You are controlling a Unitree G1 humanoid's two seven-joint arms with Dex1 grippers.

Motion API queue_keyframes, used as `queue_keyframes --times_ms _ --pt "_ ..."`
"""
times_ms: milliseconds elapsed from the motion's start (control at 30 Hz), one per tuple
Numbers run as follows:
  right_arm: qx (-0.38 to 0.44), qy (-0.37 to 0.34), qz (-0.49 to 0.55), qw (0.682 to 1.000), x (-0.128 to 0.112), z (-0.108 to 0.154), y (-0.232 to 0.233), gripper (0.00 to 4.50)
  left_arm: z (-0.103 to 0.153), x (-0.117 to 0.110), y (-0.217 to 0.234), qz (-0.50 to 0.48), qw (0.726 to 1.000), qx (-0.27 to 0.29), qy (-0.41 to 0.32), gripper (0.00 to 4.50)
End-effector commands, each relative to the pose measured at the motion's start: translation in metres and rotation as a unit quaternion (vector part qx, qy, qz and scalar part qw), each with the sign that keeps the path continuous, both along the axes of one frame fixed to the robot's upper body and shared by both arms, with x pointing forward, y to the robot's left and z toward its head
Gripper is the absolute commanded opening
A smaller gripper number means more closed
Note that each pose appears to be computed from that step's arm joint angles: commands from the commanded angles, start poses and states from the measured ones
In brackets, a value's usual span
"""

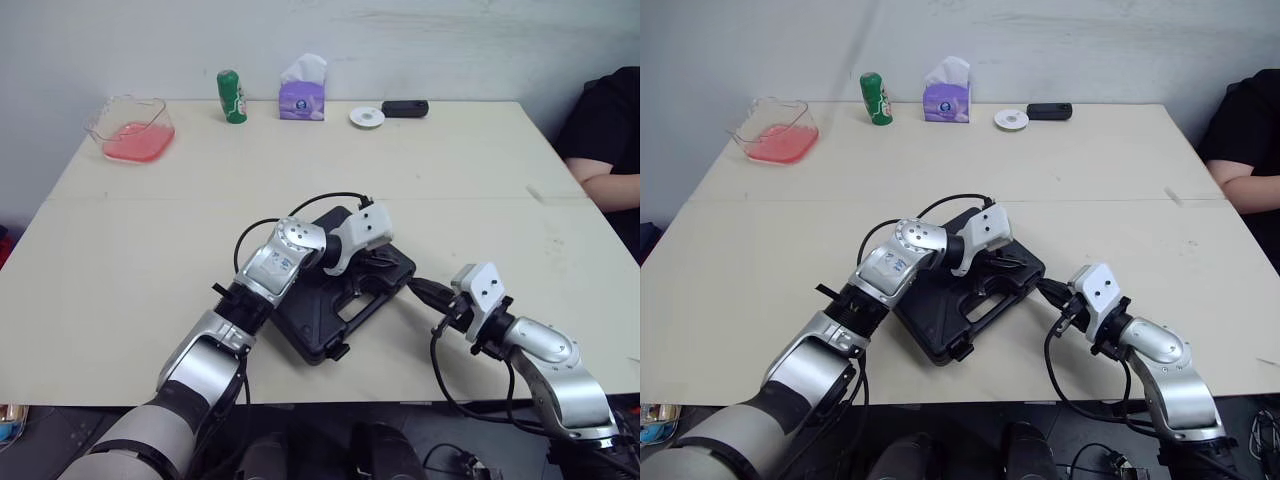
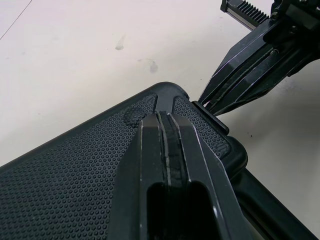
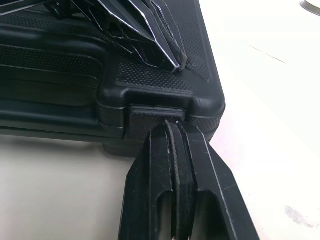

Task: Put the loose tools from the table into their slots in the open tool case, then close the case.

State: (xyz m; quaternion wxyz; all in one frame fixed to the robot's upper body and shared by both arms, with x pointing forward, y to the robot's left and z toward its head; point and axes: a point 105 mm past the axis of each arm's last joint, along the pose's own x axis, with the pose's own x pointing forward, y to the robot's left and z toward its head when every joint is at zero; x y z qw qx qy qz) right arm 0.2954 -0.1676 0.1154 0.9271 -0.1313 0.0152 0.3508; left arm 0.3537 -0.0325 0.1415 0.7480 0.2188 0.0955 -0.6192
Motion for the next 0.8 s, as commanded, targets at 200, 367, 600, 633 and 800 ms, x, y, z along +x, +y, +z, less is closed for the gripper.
queue_keyframes --times_ms 200,367,600,633,800 --pt "0.033 -0.002 0.043 0.999 -0.004 0.017 0.028 0.00 -0.081 -0.005 0.036 0.062 0.986 0.108 0.108 0.04" --pt "0.036 -0.002 0.028 0.999 0.002 0.022 0.026 0.00 -0.084 -0.007 0.039 0.062 0.986 0.109 0.112 0.04" --pt "0.006 0.007 0.026 1.000 -0.006 0.017 0.015 0.00 -0.060 0.000 0.032 0.052 0.995 0.060 0.068 0.04" --pt "-0.002 0.004 0.025 1.000 -0.008 0.017 0.011 0.00 -0.045 -0.001 0.027 0.030 0.998 0.033 0.044 0.04" --pt "-0.017 0.016 0.024 0.999 -0.020 0.017 -0.005 0.00 0.015 -0.008 0.022 -0.021 0.998 -0.064 -0.020 0.04"
